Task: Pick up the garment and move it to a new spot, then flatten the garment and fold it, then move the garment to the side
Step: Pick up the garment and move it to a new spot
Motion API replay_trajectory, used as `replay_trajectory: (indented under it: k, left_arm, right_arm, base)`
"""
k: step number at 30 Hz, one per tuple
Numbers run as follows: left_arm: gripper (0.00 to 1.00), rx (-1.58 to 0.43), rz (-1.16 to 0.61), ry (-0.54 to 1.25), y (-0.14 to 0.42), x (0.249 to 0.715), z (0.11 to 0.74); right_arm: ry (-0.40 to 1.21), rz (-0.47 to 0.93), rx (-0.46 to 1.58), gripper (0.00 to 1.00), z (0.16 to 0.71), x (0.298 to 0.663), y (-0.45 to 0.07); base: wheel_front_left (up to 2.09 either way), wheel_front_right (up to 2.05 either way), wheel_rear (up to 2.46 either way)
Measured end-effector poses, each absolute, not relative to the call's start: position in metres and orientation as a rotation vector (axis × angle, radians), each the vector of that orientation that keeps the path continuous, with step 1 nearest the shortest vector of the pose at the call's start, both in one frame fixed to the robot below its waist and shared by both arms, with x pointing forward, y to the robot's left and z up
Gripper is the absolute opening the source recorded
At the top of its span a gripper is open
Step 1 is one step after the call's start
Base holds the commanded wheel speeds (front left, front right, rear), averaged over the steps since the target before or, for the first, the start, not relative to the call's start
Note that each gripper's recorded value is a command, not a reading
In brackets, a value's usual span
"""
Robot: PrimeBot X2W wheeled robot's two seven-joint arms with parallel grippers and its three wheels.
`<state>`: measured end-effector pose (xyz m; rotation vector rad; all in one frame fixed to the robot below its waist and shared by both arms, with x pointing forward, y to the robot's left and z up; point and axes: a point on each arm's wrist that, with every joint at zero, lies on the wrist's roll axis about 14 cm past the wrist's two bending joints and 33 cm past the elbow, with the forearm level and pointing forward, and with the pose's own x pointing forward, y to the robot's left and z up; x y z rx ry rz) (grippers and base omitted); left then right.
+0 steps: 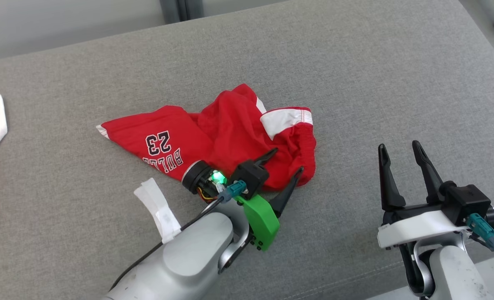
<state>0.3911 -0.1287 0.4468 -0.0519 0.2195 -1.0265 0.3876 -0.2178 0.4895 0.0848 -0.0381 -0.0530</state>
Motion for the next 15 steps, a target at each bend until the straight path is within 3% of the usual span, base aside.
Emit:
replay_trajectory:
  k: [7, 15]
  left_arm:
    - [1.00, -0.077, -0.877, 0.081, -0.107, 0.420, 0.496]
    - [1.00, -0.105, -0.639, 0.024, -0.036, 0.425, 0.506]
  right_arm:
    - [-0.075, -0.037, 0.062, 1.00, 0.503, 0.383, -0.214]
    - [-0.135, 0.006, 0.058, 1.00, 0.523, 0.382, -0.200]
  base:
    - [0.00, 0.00, 0.00]
    - [0.00, 0.00, 0.00]
